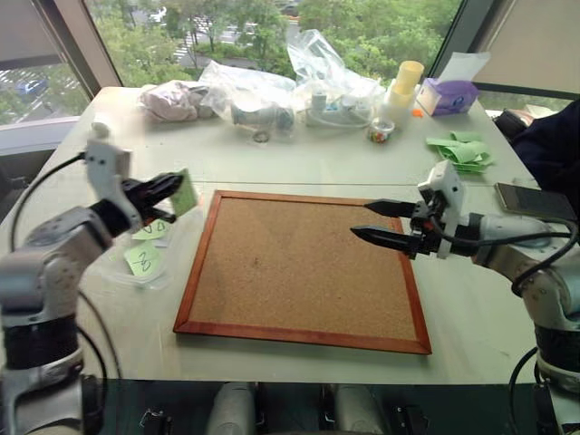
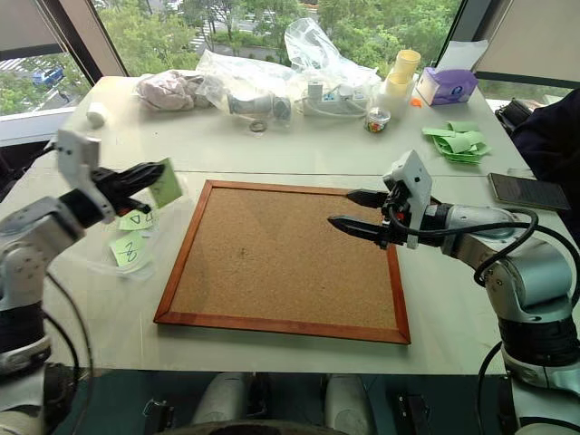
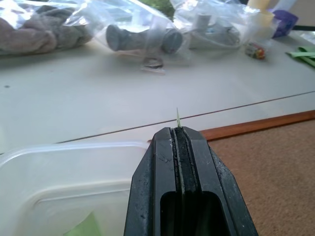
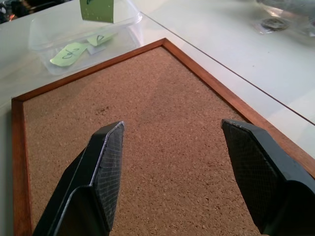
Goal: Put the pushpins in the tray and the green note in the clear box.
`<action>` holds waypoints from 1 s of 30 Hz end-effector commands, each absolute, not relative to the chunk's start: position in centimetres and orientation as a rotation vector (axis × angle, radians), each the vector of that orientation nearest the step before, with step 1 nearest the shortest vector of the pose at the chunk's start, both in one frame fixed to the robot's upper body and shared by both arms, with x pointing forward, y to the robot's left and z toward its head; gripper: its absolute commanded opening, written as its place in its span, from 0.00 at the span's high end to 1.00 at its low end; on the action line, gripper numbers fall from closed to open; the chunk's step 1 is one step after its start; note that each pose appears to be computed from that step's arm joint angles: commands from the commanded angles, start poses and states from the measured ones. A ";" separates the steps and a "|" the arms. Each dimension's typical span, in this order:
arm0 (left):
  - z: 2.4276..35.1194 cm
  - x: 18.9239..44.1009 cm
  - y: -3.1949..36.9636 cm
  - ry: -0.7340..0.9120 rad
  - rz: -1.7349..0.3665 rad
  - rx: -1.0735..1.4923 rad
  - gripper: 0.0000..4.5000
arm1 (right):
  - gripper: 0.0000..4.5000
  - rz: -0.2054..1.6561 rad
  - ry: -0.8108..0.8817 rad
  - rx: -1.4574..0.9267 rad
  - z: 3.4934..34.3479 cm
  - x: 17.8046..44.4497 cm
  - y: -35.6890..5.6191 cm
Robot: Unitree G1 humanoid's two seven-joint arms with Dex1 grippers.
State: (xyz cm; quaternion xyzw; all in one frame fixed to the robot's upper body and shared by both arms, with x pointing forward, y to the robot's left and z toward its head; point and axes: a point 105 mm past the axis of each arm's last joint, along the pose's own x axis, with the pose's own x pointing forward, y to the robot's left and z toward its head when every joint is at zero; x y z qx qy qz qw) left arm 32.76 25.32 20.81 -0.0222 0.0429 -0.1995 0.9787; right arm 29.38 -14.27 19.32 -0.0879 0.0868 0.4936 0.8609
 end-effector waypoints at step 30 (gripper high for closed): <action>19.3 29.5 16.2 0.211 -1.053 0.182 0.01 | 0.28 0.932 0.242 -0.319 18.4 29.3 -18.6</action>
